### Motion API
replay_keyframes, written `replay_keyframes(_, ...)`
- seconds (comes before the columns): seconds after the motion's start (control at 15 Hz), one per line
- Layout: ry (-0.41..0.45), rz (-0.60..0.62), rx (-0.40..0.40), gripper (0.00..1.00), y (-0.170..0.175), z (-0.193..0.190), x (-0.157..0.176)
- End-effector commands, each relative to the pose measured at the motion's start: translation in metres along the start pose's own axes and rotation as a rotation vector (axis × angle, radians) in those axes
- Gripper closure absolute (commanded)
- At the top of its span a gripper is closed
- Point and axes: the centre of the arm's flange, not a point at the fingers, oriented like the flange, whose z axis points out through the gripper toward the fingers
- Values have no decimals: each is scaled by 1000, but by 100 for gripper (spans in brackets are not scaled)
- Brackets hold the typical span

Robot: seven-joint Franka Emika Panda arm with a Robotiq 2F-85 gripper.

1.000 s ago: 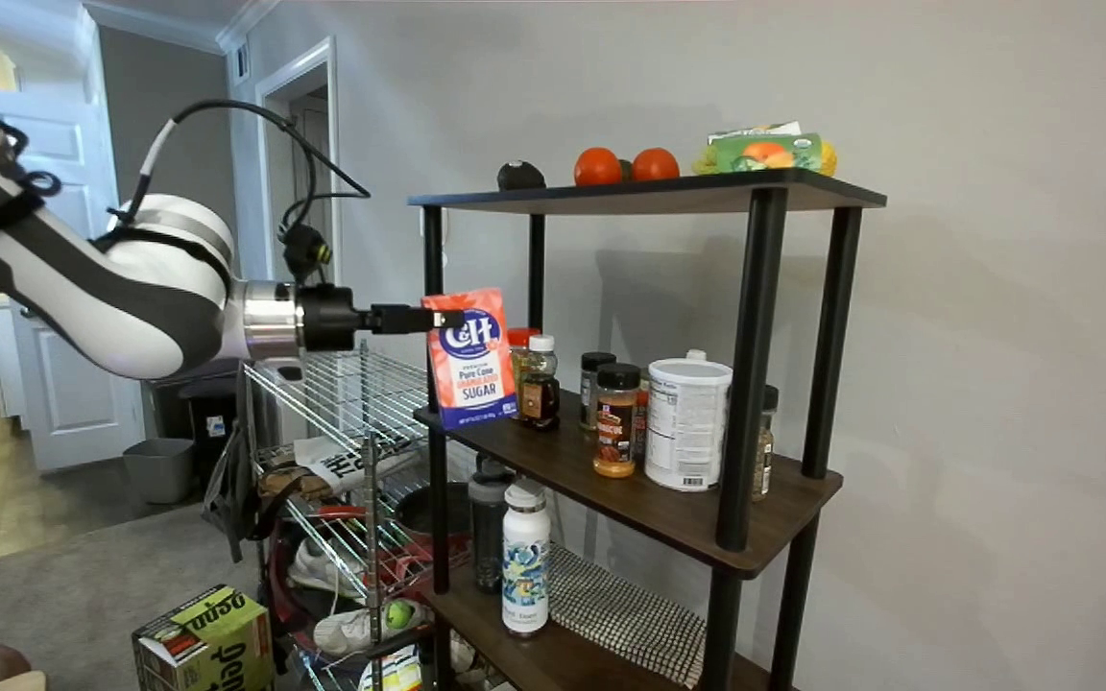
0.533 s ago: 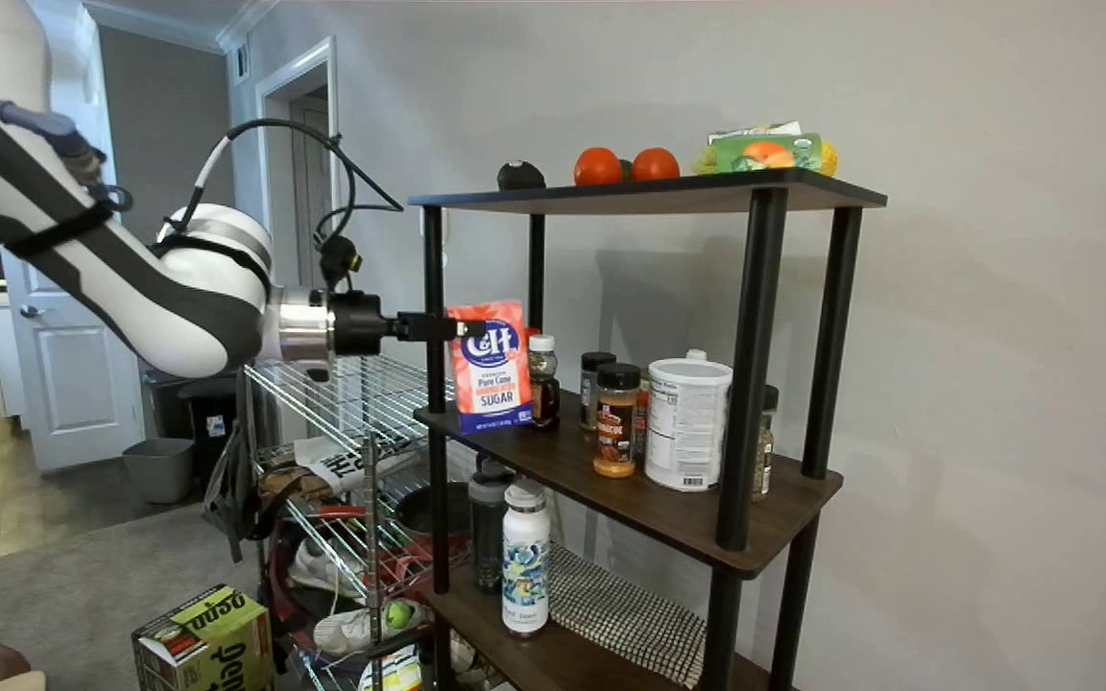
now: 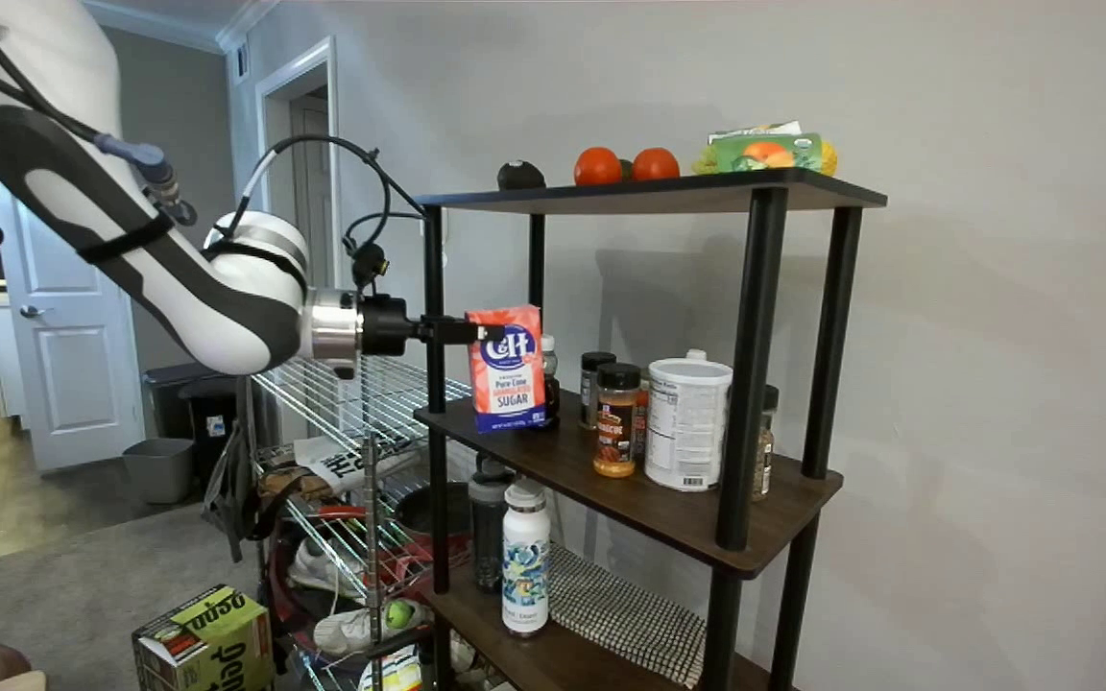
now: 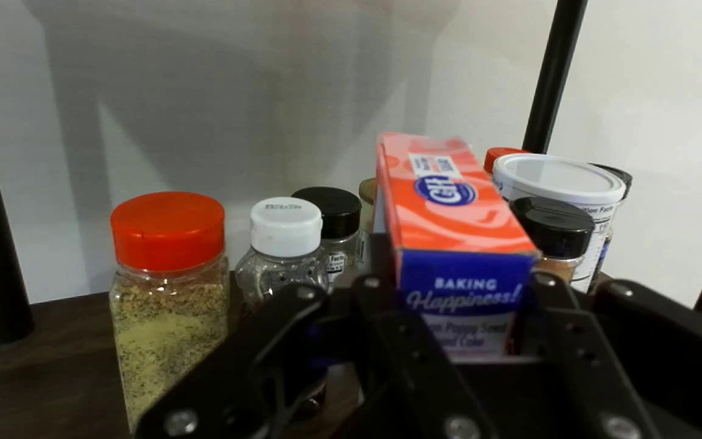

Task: Shift the orange box to the left

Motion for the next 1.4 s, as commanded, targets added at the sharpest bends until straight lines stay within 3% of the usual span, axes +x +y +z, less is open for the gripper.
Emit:
replay_keyframes(0.0, 1, -6, -15, 88, 8, 21, -12)
replay_keyframes(0.93, 7, -36, -56, 88, 19, 37, -2)
replay_keyframes(1.33, 20, -24, -21, 88, 11, 60, -1)
